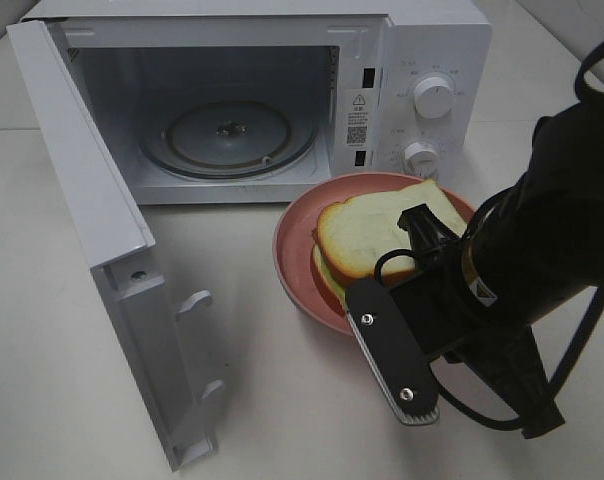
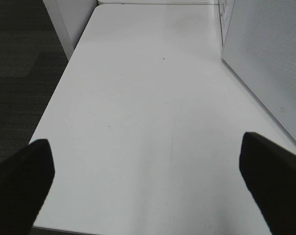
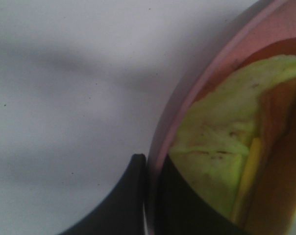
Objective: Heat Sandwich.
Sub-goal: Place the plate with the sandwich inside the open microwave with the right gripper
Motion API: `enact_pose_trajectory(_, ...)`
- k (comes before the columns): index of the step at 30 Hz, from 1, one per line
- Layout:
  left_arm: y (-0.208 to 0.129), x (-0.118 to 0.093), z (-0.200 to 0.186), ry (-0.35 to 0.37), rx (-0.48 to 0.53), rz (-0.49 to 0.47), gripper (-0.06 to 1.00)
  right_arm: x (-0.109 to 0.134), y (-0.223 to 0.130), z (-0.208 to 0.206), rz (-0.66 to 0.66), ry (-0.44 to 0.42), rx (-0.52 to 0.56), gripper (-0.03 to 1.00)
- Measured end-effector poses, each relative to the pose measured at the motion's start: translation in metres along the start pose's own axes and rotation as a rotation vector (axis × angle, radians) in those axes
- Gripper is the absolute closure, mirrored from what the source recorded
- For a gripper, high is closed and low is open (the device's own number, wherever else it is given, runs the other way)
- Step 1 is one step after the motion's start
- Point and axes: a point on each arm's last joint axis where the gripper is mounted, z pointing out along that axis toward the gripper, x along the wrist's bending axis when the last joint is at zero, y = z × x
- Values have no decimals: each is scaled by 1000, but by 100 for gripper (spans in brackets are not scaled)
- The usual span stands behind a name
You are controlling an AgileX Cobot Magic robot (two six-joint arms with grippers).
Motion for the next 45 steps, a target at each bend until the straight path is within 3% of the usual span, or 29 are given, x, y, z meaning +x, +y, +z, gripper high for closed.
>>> enact_pose_trajectory(6,0,0,0,0,0,0,-3,1,3,-2,-82,45,-53,94)
enact_pose_trajectory(13,0,0,0,0,0,0,-3,-16,8,-14,-158,8,-81,94)
enact_pose_trajectory(31,0,0,0,0,0,0,-3,-44,-6,-28,-220,-26,-139,94)
enact_pose_trajectory(39,0,0,0,0,0,0,-3,-53,-1,-23,-223,4,-142,94)
enact_pose_trajectory(45,0,0,0,0,0,0,-3,-73,4,-25,-215,-24,-149,94)
